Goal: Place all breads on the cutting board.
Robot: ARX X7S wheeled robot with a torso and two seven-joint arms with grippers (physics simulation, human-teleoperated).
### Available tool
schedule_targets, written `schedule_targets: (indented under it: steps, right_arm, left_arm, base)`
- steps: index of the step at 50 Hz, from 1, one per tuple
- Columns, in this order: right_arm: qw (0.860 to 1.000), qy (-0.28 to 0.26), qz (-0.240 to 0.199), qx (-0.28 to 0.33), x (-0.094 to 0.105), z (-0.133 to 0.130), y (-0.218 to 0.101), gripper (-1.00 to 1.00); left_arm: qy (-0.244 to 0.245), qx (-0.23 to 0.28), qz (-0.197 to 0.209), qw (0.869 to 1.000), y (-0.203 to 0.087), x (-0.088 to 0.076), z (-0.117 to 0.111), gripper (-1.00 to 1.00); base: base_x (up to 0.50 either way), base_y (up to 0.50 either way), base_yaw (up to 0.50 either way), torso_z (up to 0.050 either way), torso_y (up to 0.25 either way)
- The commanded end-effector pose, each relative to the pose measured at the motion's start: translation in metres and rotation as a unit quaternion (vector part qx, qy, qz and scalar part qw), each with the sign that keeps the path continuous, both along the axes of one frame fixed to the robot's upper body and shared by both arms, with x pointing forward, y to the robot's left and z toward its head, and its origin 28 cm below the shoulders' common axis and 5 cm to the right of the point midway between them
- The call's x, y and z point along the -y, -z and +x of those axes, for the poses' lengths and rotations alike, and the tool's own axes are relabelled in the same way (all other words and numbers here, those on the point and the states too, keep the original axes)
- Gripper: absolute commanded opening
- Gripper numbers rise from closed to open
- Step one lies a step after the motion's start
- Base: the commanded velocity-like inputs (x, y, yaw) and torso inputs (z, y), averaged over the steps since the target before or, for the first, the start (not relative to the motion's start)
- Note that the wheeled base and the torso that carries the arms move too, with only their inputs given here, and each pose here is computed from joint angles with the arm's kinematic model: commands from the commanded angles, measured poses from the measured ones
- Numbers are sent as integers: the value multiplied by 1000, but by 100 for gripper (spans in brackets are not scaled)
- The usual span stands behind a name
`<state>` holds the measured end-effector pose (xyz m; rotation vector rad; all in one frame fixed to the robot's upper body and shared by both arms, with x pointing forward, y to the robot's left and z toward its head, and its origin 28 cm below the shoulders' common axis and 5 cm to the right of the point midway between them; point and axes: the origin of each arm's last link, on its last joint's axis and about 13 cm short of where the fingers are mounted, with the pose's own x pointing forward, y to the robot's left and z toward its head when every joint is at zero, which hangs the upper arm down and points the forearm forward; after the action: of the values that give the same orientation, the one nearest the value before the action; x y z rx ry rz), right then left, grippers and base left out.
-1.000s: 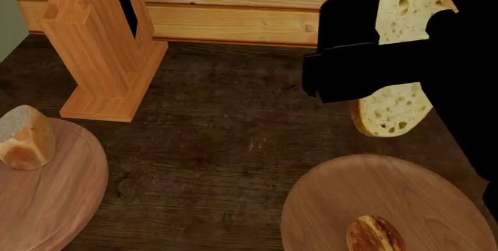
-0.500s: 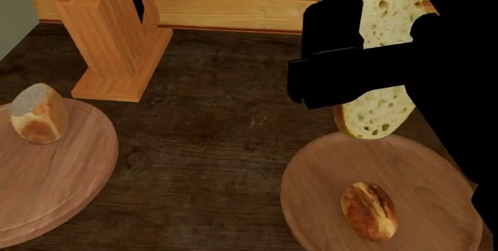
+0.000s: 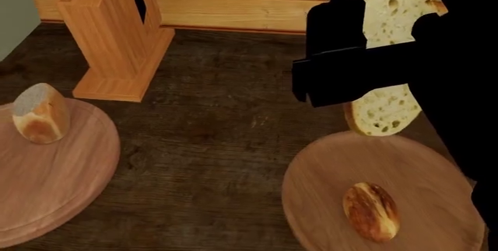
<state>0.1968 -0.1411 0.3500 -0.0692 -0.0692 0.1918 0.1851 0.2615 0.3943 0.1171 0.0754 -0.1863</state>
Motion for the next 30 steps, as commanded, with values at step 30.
schedule_targets:
  steps: [30]
  right_arm:
    - [1000,-21,2,4,0,1,-1,-100]
  left_arm:
    - [-5,8,-7,1000,1,1,-5,100]
  base:
    - [0,0,442,0,0]
